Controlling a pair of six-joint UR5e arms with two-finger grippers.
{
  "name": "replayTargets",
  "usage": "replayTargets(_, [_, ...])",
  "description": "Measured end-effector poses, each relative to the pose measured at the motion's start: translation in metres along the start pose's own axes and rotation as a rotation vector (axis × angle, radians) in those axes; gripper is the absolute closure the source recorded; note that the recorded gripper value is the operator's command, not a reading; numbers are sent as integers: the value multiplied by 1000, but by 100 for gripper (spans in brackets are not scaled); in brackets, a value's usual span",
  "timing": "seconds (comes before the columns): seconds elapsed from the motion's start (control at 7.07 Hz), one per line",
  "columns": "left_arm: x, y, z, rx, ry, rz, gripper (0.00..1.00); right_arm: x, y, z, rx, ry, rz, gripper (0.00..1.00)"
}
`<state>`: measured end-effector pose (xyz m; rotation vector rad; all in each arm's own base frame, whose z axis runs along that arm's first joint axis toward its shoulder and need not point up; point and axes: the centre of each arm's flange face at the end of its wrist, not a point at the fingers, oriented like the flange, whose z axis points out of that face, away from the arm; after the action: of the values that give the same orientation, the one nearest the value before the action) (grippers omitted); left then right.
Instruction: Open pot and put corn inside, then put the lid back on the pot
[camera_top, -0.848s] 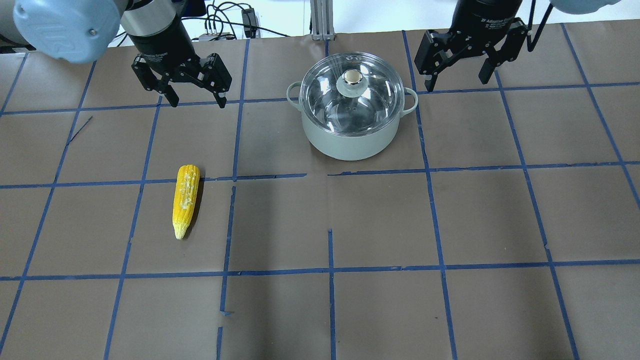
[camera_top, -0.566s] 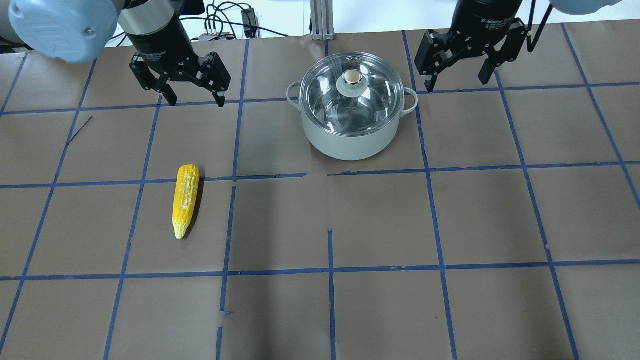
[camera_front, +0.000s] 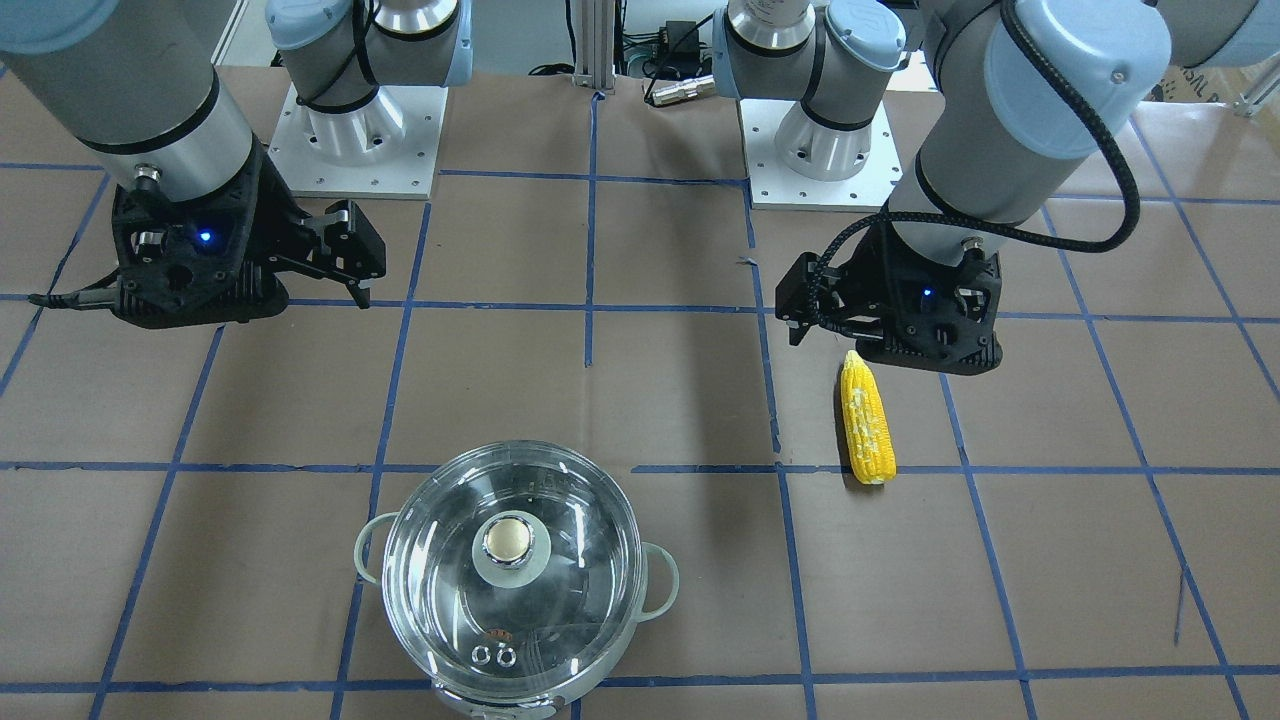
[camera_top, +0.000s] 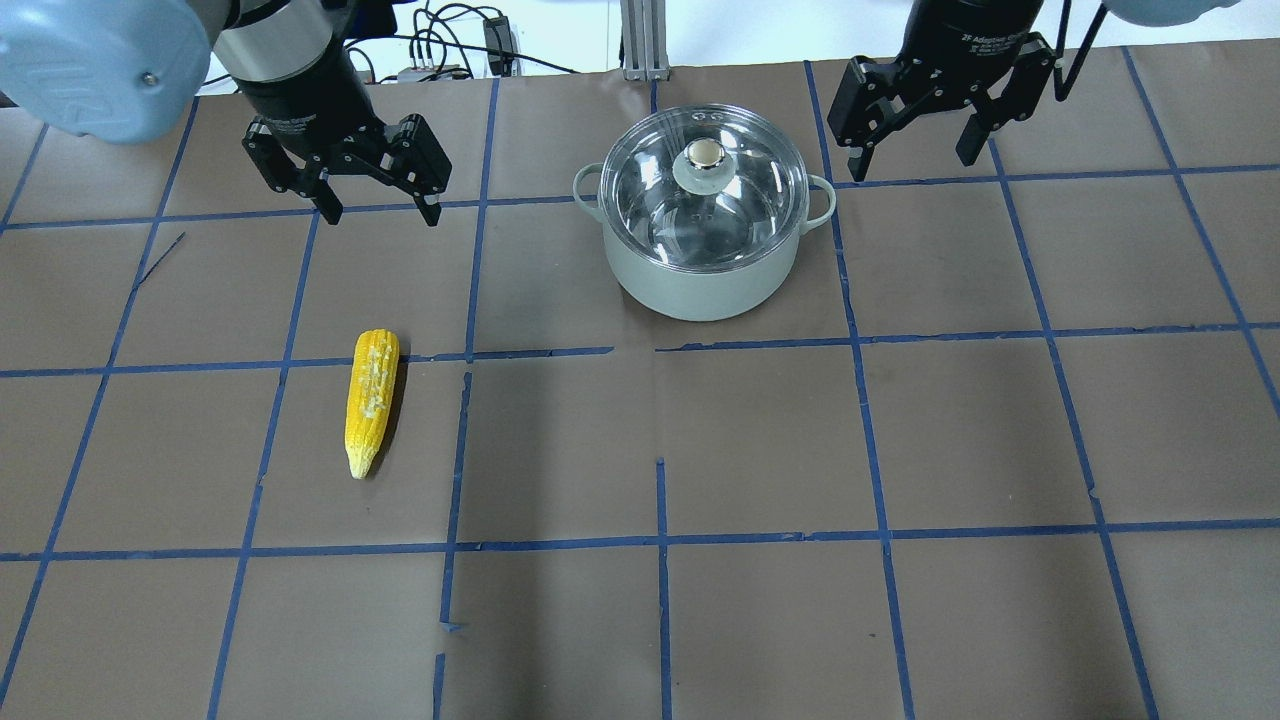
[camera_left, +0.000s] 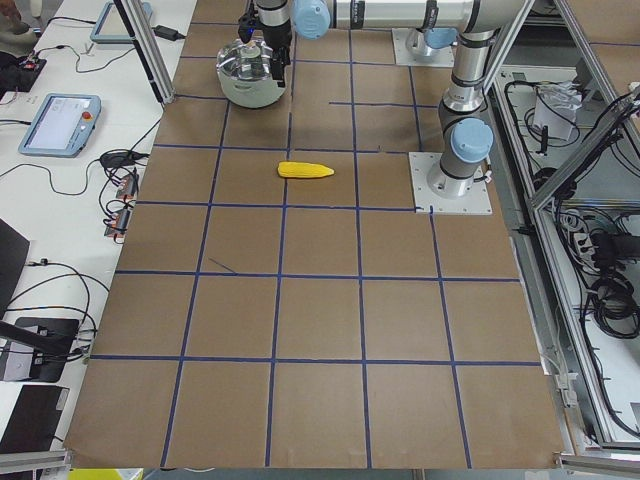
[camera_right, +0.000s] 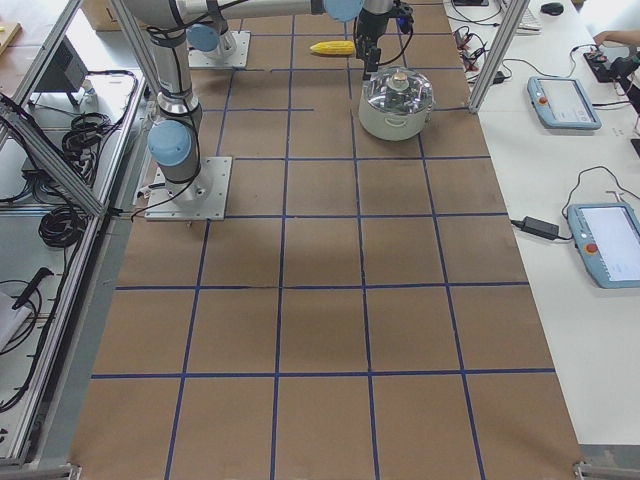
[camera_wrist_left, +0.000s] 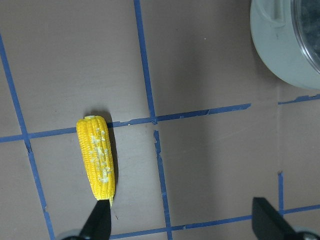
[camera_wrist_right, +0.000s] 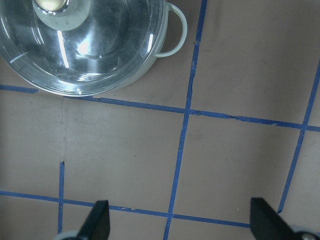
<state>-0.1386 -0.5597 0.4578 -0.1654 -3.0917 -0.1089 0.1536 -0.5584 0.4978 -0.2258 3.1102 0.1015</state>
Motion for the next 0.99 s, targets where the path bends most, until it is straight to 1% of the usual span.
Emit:
replayTargets(0.14, [-3, -1, 0, 1, 1, 1, 0, -1, 0, 0, 1, 0, 0, 0])
replayTargets(0.28, [-13, -8, 4, 10, 4, 23, 0, -2, 0, 0, 1, 0, -2, 0])
replayTargets(0.42, [-41, -25, 18, 27, 7, 49, 0, -3, 0, 1, 0, -1, -3, 0])
replayTargets(0.57, [-80, -42, 42, 22, 16, 55, 0, -3, -1, 1, 1, -1, -4, 1])
replayTargets(0.71, [-113, -58, 73, 2, 28, 65, 0, -4, -2, -1, 10, -1, 5, 1])
replayTargets(0.85, [-133, -72, 105, -10, 35, 66, 2, -7, -12, -1, 34, -1, 39, 1])
replayTargets(0.99, [-140, -80, 136, -26, 44, 41, 2, -18, -32, 6, 52, -1, 71, 1])
